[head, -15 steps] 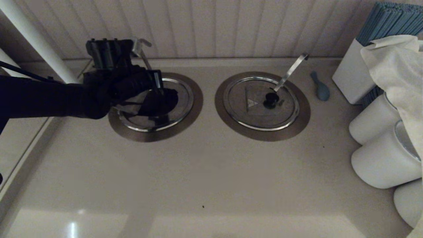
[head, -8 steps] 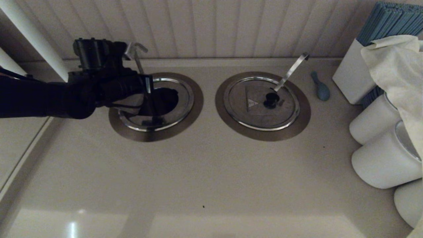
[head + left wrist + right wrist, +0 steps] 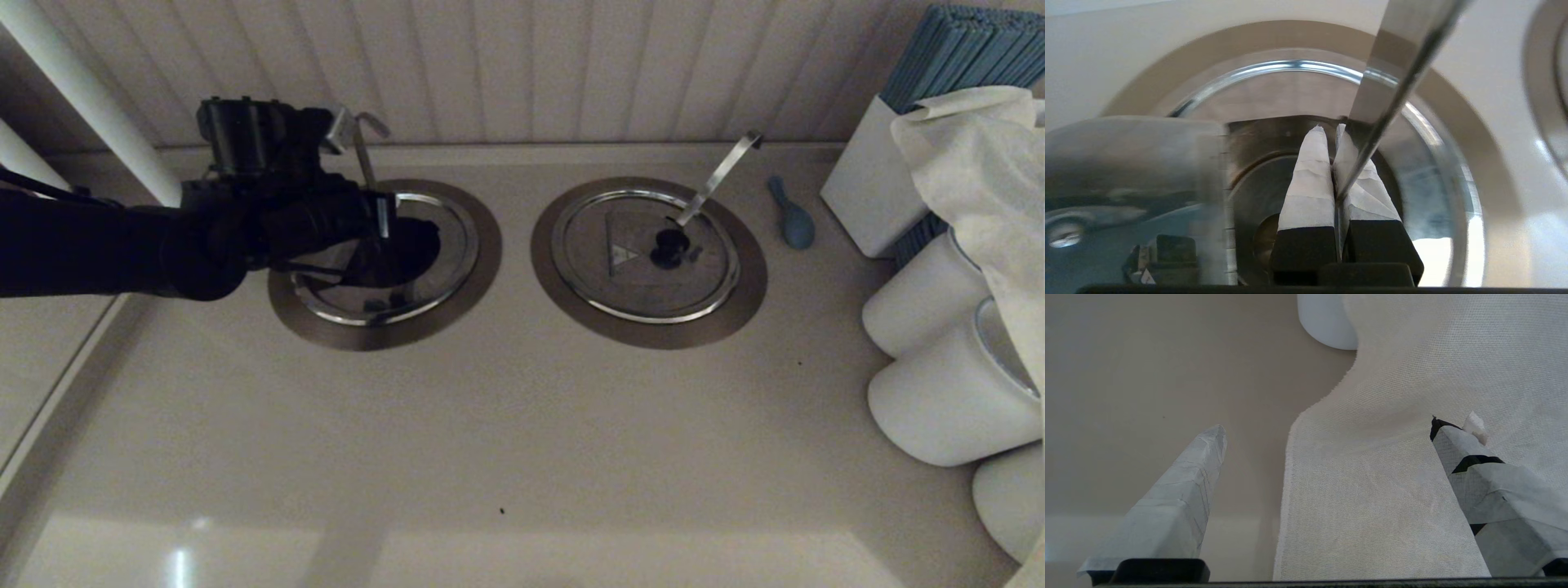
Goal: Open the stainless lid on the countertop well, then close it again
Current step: Stir with a spoon
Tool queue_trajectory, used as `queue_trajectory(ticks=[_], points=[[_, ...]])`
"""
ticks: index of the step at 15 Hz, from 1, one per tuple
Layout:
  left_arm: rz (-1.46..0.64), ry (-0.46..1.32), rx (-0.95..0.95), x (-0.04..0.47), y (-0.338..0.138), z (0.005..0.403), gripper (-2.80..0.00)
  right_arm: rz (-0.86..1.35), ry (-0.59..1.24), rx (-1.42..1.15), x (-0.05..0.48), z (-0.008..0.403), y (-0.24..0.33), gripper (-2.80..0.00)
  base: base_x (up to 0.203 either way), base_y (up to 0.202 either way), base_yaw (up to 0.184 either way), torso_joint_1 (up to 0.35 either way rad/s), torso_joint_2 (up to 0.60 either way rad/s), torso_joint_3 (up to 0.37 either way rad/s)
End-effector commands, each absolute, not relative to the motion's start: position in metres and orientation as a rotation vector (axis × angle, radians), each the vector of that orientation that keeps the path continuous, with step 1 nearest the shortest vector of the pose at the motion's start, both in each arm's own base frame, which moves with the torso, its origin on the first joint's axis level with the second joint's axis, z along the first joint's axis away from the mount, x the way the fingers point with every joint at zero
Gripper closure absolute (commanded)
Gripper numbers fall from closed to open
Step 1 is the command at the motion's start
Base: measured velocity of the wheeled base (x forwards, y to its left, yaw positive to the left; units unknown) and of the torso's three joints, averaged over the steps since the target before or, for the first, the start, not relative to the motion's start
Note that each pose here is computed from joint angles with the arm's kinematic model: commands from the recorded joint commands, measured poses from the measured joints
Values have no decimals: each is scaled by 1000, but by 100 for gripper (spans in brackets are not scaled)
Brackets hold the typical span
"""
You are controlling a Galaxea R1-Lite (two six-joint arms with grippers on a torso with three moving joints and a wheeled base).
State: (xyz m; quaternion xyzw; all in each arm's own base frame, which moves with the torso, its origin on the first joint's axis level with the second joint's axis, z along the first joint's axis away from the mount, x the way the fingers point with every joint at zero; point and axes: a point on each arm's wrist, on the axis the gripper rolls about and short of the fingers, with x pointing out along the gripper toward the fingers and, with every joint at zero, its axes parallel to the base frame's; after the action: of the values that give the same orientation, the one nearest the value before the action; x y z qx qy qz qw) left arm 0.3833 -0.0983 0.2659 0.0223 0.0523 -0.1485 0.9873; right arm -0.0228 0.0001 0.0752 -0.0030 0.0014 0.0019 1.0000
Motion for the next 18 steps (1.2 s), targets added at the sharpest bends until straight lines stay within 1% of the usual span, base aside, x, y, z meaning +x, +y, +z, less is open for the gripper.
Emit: queue_trajectory(ticks=[1, 7, 10, 15, 18], points=[[-314, 114, 43, 384, -105, 262, 0, 5, 3, -6, -23, 75, 0, -280, 0, 0, 0, 0, 0, 0], [-357, 126, 15, 383, -125, 256, 0, 5, 4, -6, -23, 75, 0, -280, 0, 0, 0, 0, 0, 0], [-345, 119, 12, 388, -126, 257, 0, 5, 3, -6, -23, 75, 0, -280, 0, 0, 0, 0, 0, 0], [-223, 100, -1, 403, -127, 257, 0, 5, 4, -6, -23, 75, 0, -280, 0, 0, 0, 0, 0, 0], [-212, 114, 10, 410, -130, 249, 0, 5, 3, -6, -23, 75, 0, -280, 0, 0, 0, 0, 0, 0]])
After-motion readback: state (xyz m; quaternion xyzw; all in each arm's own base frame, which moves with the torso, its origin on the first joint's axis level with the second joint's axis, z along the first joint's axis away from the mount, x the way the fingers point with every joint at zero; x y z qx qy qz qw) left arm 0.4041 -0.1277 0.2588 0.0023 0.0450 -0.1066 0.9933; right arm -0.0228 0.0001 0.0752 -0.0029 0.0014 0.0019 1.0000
